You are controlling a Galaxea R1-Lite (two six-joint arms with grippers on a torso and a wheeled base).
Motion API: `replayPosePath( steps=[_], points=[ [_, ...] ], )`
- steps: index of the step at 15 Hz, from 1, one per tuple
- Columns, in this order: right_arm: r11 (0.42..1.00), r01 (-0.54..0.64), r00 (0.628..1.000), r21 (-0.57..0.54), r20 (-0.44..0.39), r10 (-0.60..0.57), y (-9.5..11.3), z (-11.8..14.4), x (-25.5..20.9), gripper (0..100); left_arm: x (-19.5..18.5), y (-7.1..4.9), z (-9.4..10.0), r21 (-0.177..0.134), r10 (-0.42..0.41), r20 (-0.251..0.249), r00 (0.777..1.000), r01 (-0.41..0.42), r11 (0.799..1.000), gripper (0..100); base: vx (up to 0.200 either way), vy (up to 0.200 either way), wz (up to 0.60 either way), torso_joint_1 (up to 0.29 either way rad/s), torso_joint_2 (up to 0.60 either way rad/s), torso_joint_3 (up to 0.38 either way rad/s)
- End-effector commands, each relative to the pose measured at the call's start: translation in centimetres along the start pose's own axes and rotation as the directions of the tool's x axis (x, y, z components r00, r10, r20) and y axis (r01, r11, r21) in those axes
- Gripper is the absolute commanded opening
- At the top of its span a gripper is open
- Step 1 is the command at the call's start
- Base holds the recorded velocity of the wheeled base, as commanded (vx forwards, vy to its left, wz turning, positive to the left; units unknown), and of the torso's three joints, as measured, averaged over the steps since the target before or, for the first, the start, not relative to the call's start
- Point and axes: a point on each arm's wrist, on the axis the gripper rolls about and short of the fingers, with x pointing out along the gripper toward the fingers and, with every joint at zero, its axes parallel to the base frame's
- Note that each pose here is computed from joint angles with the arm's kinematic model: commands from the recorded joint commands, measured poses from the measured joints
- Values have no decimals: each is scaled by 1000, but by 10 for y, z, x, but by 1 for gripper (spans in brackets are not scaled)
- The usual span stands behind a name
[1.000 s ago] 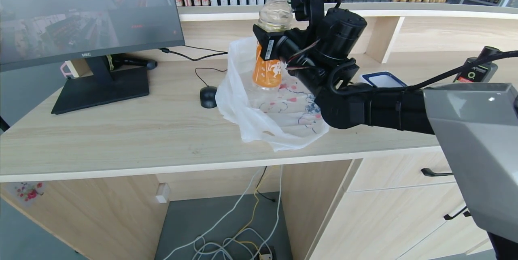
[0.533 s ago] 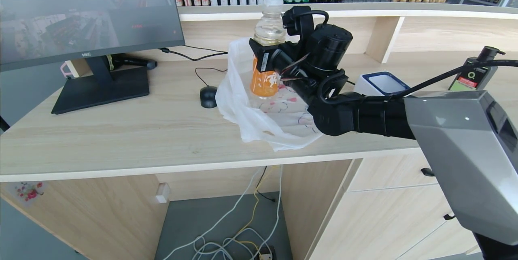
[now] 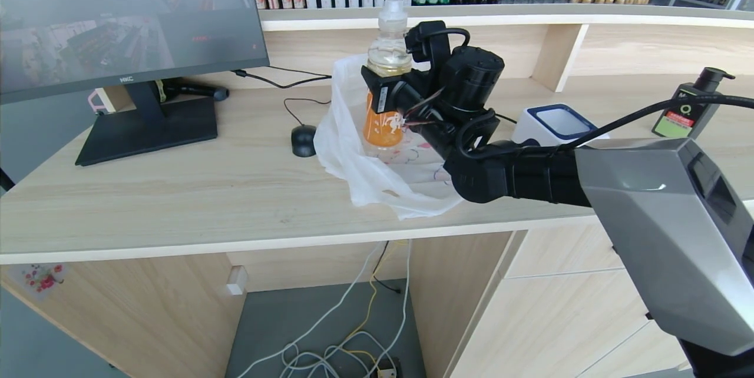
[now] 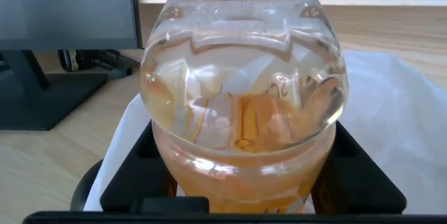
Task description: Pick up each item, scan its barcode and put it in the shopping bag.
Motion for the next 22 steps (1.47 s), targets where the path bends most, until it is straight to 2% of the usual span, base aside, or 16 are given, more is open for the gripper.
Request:
replayPosePath(
  steps=[1, 14, 15, 22],
  points=[
    [1000, -2, 1000, -2, -11, 2, 1, -4, 0, 0, 0, 0, 0, -1, 0, 1, 1000, 0, 1000, 100, 0, 0, 0, 0, 0, 0],
    [1000, -3, 1000, 1, -31, 3, 2, -14, 1, 0, 0, 0, 0, 1, 0, 1, 1000, 0, 1000, 100, 0, 0, 0, 0, 0, 0],
    [1000, -3, 1000, 1, -31, 3, 2, -14, 1, 100, 0, 0, 0, -1, 0, 1, 1000, 0, 1000, 100, 0, 0, 0, 0, 0, 0],
    [1000, 0, 1000, 2, 24, 0, 1, 8, -1, 100, 0, 0, 0, -1, 0, 1, 1000, 0, 1000, 100, 0, 0, 0, 0, 0, 0]
  ],
)
